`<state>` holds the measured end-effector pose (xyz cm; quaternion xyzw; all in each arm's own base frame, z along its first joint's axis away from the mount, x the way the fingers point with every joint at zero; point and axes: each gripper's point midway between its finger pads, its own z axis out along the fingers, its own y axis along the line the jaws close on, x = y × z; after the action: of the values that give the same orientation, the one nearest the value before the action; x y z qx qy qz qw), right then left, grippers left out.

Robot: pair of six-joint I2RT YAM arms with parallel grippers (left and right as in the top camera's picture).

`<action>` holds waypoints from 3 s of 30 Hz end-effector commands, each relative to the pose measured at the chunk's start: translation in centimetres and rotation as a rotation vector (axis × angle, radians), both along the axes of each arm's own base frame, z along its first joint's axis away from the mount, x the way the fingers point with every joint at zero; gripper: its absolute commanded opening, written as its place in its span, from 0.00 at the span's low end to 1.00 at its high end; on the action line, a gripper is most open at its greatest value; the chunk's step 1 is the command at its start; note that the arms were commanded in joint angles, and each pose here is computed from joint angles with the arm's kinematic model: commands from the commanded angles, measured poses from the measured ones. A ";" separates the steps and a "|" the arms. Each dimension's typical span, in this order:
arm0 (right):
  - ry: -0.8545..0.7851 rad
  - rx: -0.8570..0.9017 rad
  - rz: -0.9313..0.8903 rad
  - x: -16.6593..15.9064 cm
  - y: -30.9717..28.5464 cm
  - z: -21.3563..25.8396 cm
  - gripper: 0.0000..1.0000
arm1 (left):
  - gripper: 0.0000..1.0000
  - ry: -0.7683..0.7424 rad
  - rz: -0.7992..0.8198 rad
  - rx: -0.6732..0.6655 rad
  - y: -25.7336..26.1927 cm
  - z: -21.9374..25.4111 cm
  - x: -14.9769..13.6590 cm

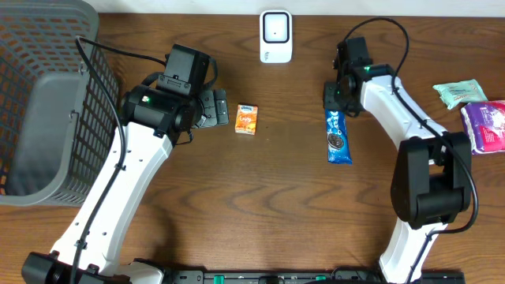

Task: Scan the item barcode
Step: 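Raise the Oreo pack with the right gripper up to the scanner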

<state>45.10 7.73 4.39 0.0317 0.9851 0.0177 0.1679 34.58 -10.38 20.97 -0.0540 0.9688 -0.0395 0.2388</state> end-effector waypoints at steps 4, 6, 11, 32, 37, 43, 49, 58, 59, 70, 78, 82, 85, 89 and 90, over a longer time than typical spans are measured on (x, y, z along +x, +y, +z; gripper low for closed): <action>0.004 -0.016 -0.015 -0.3 -0.5 -2.7 0.25 | 0.98 0.002 -0.003 0.011 0.2 -0.1 0.1; 0.013 -0.015 -0.028 -0.6 -0.8 -3.1 0.24 | 0.98 0.002 -0.003 0.011 0.2 -0.1 0.1; 0.016 -0.015 -0.027 -1.0 -0.8 -3.9 0.21 | 0.98 0.002 -0.003 0.011 0.2 -0.1 0.1; 0.032 -0.075 -0.049 1.0 -4.2 4.4 0.62 | 0.98 0.002 -0.003 0.011 0.2 -0.1 0.1; 0.230 -0.015 0.009 -3.7 -3.9 1.6 0.96 | 0.98 0.002 -0.003 0.011 0.2 -0.1 0.1; 0.269 0.203 0.107 -6.0 -0.4 -2.7 0.99 | 0.98 0.002 -0.003 0.011 0.2 -0.1 0.1; 0.290 0.232 0.085 -7.4 -0.9 -4.8 0.81 | 0.98 0.002 -0.003 0.011 0.2 -0.1 0.1; 0.279 0.331 0.011 -7.1 -3.0 -4.7 0.51 | 0.98 0.002 -0.003 0.011 0.2 -0.1 0.1; 0.277 0.340 0.008 -7.1 -3.0 -4.7 0.51 | 0.98 0.002 -0.003 0.011 0.2 -0.1 0.1; 0.268 0.406 0.012 -8.4 -2.0 -6.8 0.52 | 0.98 0.002 -0.003 0.011 0.2 -0.1 0.1; 0.279 0.555 -0.041 -8.9 0.0 -6.7 0.01 | 0.98 0.002 -0.003 0.011 0.2 -0.1 0.1; 0.220 0.783 -0.024 -7.0 2.9 -4.0 0.01 | 0.98 0.002 -0.003 0.011 0.2 -0.1 0.1; 0.184 0.909 -0.023 -5.5 4.2 -1.9 0.01 | 0.98 0.002 -0.003 0.011 0.2 -0.1 0.1; 0.113 1.124 0.008 -2.3 6.1 3.0 0.01 | 0.98 0.002 -0.003 0.011 0.2 -0.1 0.1; 0.105 1.145 0.007 -1.7 6.3 3.9 0.01 | 0.98 0.002 -0.003 0.011 0.2 -0.1 0.1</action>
<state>41.95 11.45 3.19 0.1065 0.8835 0.4450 0.1007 34.57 -10.38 20.98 -0.0540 0.9687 -0.0396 0.2389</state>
